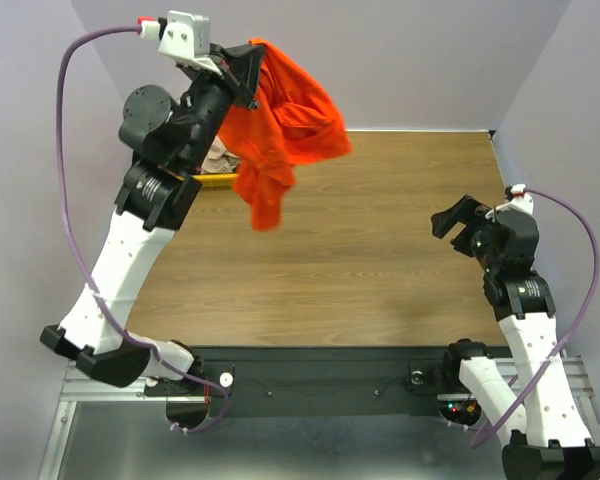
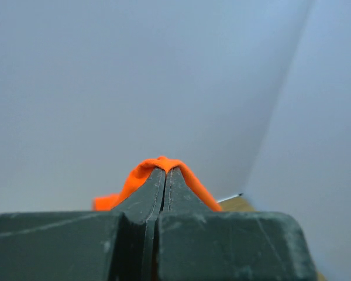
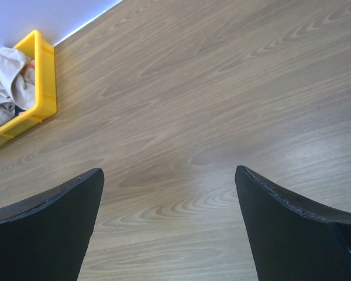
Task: Fold and stack the t-shirts
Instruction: Move the tshirt to the center of the board, then flatten out the tshirt
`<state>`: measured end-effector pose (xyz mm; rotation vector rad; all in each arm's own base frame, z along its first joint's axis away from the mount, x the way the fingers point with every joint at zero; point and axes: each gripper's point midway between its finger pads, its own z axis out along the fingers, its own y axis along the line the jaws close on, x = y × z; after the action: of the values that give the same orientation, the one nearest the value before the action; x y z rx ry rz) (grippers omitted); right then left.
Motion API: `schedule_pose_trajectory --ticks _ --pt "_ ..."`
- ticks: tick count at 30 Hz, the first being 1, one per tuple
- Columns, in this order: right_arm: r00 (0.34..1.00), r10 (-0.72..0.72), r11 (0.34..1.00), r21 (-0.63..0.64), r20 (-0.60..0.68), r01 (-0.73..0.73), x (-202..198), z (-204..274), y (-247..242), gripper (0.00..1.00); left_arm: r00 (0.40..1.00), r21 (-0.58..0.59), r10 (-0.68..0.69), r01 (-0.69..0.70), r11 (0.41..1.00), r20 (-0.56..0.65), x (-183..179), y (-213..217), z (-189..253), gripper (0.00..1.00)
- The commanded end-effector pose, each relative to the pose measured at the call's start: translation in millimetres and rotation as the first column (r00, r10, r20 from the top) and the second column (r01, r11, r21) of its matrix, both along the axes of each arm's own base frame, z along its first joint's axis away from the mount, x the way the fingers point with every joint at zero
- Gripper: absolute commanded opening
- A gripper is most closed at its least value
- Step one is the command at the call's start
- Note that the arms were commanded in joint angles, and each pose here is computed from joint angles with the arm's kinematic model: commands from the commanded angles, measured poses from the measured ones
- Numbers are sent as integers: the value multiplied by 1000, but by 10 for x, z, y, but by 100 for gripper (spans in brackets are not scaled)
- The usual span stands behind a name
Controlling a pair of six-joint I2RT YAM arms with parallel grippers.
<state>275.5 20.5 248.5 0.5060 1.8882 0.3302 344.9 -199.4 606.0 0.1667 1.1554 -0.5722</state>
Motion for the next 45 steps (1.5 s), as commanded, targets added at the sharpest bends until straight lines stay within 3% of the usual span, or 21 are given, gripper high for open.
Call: schedule_pose_trajectory --ticks 1,6,9,10,11,12,13,15,21,22,23,27,28,34,41,45 --pt "995 -19 1000 -8 94 20 -28 207 -42 100 983 -41 -135 142 989 127 -472 -214 310 0" --pt "991 -56 998 -8 125 57 -141 226 -106 100 996 -92 -93 92 992 -4 -183 -296 -211 0" --pt "992 -60 998 -7 108 61 -191 170 -111 100 987 -69 -51 41 997 -155 166 -443 -907 0" --pt "994 -63 998 -7 93 64 -192 121 -117 100 971 -32 -28 21 999 -238 337 -531 -1327 8" --pt "996 -59 998 -8 64 60 -186 47 -109 100 955 -14 20 -25 1000 -295 445 -515 -1573 25" --pt "998 -54 998 -10 41 55 -177 -18 -101 100 937 -5 54 -59 998 -345 526 -505 -1791 46" --pt "999 -46 999 -13 9 46 -173 -113 -88 100 888 50 152 -145 988 -434 666 -421 -2223 81" --pt "997 12 1000 -4 -78 -13 -136 -342 11 100 808 102 236 -215 971 -540 730 -290 -2708 99" --pt "939 179 983 98 -293 -157 -154 -992 315 100 649 117 329 -348 930 -686 449 153 -3561 99" --pt "929 183 982 107 -321 -157 -169 -1079 329 100 588 154 354 -362 919 -727 302 266 -3915 99" --pt "921 194 979 126 -337 -160 -195 -1142 365 100 573 92 312 -379 921 -758 184 299 -3957 99" --pt "881 271 960 172 -387 -219 -363 -1420 635 100 473 76 265 -381 921 -840 -211 418 -4513 99" --pt "870 273 961 167 -411 -222 -402 -1487 674 100 420 112 277 -377 919 -864 -360 488 -4723 99" --pt "782 352 936 182 -515 -301 -756 -1815 1129 100 247 218 363 -466 857 -898 -747 842 -5309 99" --pt "672 399 888 80 -623 -453 -1238 -2095 1721 100 195 246 391 -514 822 -900 -841 986 -5464 99" --pt "697 220 935 -55 -683 -349 -1168 -2404 1586 100 219 217 374 -520 826 -901 -802 1008 -5430 99"
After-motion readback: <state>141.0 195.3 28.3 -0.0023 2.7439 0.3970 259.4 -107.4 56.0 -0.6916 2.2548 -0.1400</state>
